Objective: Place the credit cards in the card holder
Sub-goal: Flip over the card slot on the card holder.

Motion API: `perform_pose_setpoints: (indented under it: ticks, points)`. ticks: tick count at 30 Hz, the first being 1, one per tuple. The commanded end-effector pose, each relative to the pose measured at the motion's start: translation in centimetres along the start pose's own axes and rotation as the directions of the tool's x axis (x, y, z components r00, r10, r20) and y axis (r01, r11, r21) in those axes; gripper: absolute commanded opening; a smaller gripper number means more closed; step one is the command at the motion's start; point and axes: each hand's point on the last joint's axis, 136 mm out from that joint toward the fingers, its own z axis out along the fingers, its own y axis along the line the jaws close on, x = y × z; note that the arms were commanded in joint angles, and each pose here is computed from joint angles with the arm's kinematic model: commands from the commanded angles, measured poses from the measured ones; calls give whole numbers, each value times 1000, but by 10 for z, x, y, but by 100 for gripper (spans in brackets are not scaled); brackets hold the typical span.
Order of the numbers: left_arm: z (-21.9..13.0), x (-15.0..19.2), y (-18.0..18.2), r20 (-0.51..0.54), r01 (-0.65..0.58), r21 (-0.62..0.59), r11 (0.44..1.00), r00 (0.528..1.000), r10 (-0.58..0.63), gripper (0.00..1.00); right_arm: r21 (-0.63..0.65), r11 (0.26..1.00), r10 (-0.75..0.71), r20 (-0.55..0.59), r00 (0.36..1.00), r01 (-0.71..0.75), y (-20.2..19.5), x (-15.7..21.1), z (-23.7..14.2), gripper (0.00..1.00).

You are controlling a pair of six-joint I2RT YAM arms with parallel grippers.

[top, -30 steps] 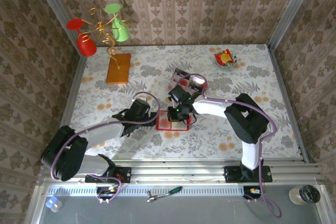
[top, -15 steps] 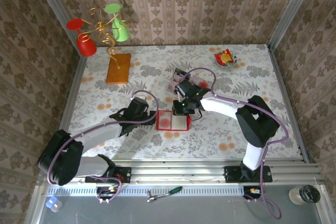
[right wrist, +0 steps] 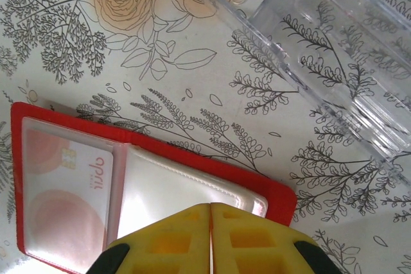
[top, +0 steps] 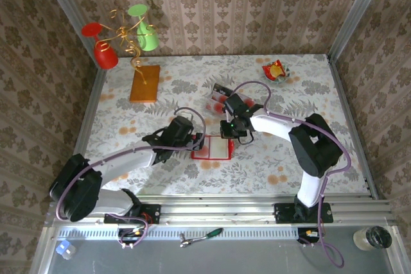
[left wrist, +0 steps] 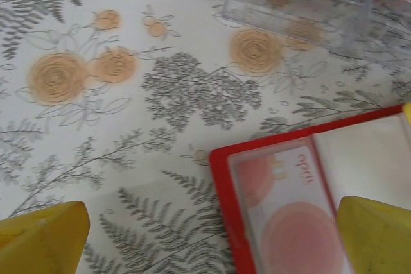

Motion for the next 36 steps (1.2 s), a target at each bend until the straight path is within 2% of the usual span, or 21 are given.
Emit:
perform_pose_setpoints:
  ticks: [1,12,36]
  points:
    - [3,-4,-11,2,5,-2,1000,1000,-5,100,32,999,-11,-32,999,12,-10,6,7,10]
    - [22,7,-39,-30,-36,20,999,999,37,100,13,1000,-20,-75,997,21,-3,7,20,10]
    - [30,21,-39,-46,-46,29,999,998,48,100,-38,999,-3,-85,996,0,15,13,26,8]
